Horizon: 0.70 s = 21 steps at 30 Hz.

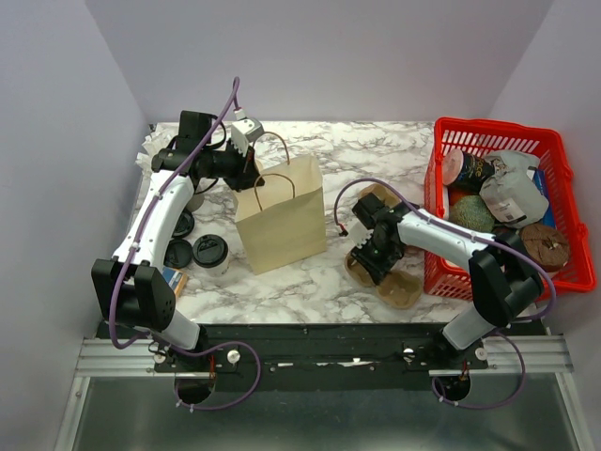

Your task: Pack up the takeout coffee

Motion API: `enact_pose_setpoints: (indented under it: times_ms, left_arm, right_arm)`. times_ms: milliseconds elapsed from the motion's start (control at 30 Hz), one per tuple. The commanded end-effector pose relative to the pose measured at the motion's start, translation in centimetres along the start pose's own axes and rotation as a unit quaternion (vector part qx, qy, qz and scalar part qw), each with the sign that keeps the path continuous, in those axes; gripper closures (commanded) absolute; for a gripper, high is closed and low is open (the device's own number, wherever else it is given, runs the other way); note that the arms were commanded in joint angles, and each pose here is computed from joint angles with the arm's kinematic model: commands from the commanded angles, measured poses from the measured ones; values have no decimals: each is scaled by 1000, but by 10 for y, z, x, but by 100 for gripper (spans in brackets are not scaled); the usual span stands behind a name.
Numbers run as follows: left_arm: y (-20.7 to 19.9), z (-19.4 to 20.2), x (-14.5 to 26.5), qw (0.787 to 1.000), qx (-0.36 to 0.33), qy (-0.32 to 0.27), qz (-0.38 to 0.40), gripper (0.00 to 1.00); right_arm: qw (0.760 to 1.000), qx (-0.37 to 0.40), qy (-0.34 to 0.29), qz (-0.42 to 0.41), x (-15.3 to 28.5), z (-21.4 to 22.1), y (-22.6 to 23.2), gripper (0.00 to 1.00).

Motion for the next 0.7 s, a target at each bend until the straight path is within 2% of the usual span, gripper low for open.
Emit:
enact_pose_setpoints:
  times_ms: [0, 33, 367, 533, 667]
  left_arm:
    - [1, 7, -2, 1000, 15, 4, 11, 100]
    - [1, 6, -2, 1000, 15, 3, 11, 100]
    - [2, 0, -2, 1000, 6, -6, 25, 100]
    - [0, -8, 0, 999, -5, -25, 31, 100]
    - [2, -11, 2, 999, -15, -25, 18, 100]
  right_arm:
    - [1000, 11, -3, 28, 4, -4, -4, 66]
    - [999, 14, -4, 31, 5, -4, -4, 70]
    - [996, 58, -48, 41, 50, -7, -3, 78]
    - [989, 95, -103, 51, 82, -10, -2, 83]
    - [971, 112, -185, 103, 118, -21, -6, 89]
Point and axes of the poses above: each gripper's point midway between its finger pads, its own x axis back along the fingers, its own y axis along the line the jaws close on, z = x × y, the point moved 10 cm from there along x, back along the fingers, and after that the axes turned 4 degrees about x, right-handed, at the moved point
